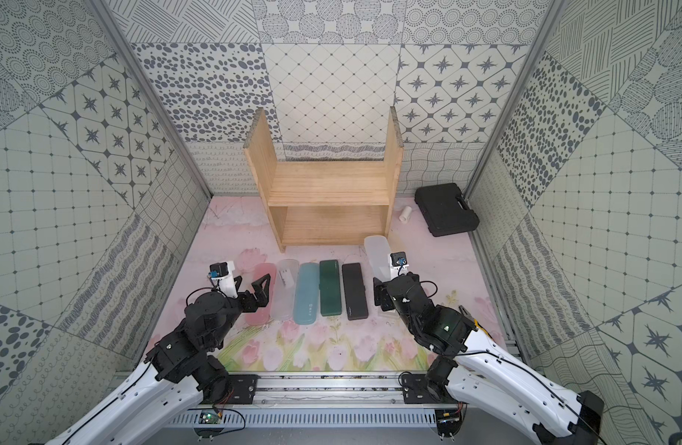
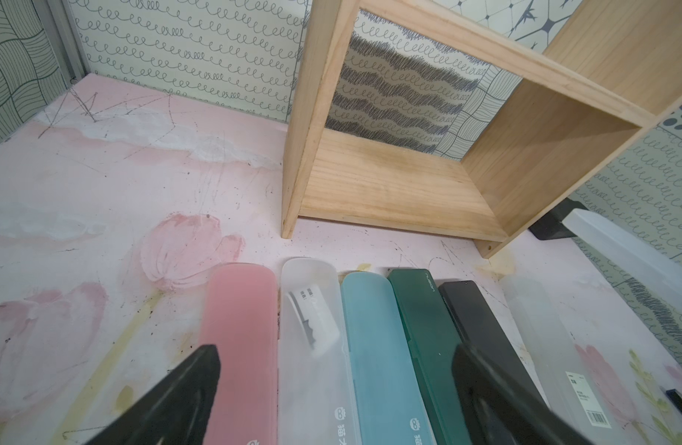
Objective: Remove the pencil cases from the shelf
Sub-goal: Place the pencil case at the center of the board.
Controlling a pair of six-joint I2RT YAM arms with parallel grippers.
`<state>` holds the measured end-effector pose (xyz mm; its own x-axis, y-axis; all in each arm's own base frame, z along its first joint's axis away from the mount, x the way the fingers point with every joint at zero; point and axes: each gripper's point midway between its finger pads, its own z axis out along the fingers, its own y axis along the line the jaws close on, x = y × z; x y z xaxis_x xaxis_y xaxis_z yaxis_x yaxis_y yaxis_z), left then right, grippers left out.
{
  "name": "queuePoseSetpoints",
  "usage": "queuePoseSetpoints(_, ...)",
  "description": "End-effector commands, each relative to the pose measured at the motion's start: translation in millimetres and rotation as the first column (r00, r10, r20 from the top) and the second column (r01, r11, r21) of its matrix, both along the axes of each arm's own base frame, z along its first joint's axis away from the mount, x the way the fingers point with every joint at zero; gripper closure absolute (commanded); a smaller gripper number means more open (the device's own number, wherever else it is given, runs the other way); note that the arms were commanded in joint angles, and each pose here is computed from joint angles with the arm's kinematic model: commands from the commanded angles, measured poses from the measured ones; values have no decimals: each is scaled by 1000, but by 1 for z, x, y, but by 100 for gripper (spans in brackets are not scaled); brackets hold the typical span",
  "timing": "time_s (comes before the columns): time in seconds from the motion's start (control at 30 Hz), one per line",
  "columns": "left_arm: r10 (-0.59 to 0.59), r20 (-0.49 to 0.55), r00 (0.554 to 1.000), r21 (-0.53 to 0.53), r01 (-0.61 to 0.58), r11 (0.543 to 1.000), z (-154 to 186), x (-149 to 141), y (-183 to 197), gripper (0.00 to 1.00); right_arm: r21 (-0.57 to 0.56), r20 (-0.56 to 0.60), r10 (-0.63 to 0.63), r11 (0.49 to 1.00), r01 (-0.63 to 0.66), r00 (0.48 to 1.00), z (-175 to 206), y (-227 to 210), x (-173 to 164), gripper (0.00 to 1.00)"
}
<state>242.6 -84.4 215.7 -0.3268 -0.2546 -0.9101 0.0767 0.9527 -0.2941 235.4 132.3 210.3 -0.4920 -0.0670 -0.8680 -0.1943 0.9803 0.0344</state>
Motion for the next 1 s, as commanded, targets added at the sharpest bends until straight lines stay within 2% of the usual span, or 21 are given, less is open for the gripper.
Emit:
queuePoseSetpoints(0.0,12,21,1000,-4,-12,1000,5,2,1,1,5,14,-96,995,96,995,-2,-17,7,26)
queuePoseSetpoints(0.4,1,18,1000,-13,0,1000,3,2,-1,1,-42,-95,-269,963,266,958,-40,-74,25,26)
queuePoseSetpoints(0.97,-25,14,1000,-38,25,999,3,1,-6,1,-15,-266,-327,942,336,907,-71,-102,57,26)
